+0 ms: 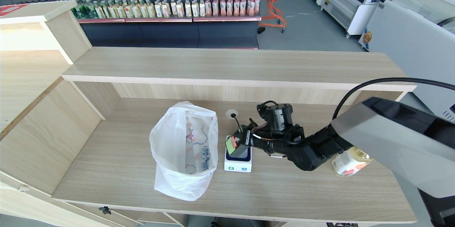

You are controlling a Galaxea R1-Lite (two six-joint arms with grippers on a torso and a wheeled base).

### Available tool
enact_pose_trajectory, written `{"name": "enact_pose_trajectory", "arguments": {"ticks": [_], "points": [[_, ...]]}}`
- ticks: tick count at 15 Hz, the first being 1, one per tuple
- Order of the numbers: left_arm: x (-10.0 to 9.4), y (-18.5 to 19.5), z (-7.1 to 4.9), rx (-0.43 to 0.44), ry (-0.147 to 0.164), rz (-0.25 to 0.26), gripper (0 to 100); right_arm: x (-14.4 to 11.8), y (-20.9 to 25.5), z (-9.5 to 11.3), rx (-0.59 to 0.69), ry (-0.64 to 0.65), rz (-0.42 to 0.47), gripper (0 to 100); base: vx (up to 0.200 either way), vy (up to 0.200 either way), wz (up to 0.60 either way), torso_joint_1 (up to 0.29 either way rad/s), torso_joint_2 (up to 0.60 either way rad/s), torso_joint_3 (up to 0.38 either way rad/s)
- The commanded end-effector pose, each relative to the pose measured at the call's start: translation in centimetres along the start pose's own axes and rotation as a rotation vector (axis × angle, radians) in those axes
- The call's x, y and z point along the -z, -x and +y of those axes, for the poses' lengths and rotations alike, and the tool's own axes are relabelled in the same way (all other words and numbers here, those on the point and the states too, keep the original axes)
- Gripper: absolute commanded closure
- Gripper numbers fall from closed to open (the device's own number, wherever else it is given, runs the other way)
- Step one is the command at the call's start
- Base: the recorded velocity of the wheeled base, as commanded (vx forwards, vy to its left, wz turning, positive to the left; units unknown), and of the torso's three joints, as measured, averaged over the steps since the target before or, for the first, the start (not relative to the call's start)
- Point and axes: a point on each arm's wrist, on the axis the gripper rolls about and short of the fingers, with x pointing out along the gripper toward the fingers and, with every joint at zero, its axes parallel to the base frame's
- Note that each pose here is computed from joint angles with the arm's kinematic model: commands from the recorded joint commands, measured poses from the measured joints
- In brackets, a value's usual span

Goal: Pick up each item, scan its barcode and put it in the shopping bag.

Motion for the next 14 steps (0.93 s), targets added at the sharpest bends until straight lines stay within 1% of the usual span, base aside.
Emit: {"name": "enact_pose_trajectory", "arguments": {"ticks": [1, 2, 3, 4, 5, 7, 9, 10, 11, 13, 14], "points": [[0.0, 0.0, 0.0, -0.001, 0.000, 0.000, 0, -4.4, 6.8, 3.3, -0.065, -0.059, -0.118, 100, 0.000, 0.000, 0.00, 0.000, 0.00, 0.000], [0.0, 0.0, 0.0, -0.001, 0.000, 0.000, 0, -5.6, 9.8, 4.3, -0.083, -0.037, -0.162, 100, 0.000, 0.000, 0.00, 0.000, 0.00, 0.000], [0.0, 0.0, 0.0, -0.001, 0.000, 0.000, 0, -6.5, 12.2, 5.3, -0.096, 0.028, -0.203, 100, 0.000, 0.000, 0.00, 0.000, 0.00, 0.000], [0.0, 0.0, 0.0, -0.001, 0.000, 0.000, 0, -6.4, 14.0, 5.6, -0.086, 0.150, -0.217, 100, 0.000, 0.000, 0.00, 0.000, 0.00, 0.000], [0.0, 0.0, 0.0, -0.001, 0.000, 0.000, 0, -5.8, 15.5, 5.3, -0.054, 0.279, -0.214, 100, 0.000, 0.000, 0.00, 0.000, 0.00, 0.000], [0.0, 0.0, 0.0, -0.001, 0.000, 0.000, 0, -4.3, 17.6, 3.4, 0.054, 0.455, -0.195, 100, 0.000, 0.000, 0.00, 0.000, 0.00, 0.000], [0.0, 0.0, 0.0, 0.001, 0.000, 0.000, 0, -3.4, 19.3, 3.4, 0.060, 0.454, -0.196, 100, 0.000, 0.000, 0.00, 0.000, 0.00, 0.000], [0.0, 0.0, 0.0, 0.001, 0.000, 0.000, 0, -3.4, 19.8, 3.6, 0.053, 0.439, -0.204, 100, 0.000, 0.000, 0.00, 0.000, 0.00, 0.000], [0.0, 0.0, 0.0, -0.001, 0.000, 0.000, 0, -3.5, 21.1, 4.5, 0.012, 0.327, -0.231, 100, 0.000, 0.000, 0.00, 0.000, 0.00, 0.000], [0.0, 0.0, 0.0, -0.001, 0.000, 0.000, 0, -3.5, 21.6, 4.8, -0.001, 0.267, -0.239, 100, 0.000, 0.000, 0.00, 0.000, 0.00, 0.000], [0.0, 0.0, 0.0, -0.001, 0.000, 0.000, 0, -3.4, 21.5, 4.6, 0.006, 0.265, -0.234, 100, 0.000, 0.000, 0.00, 0.000, 0.00, 0.000]]}}
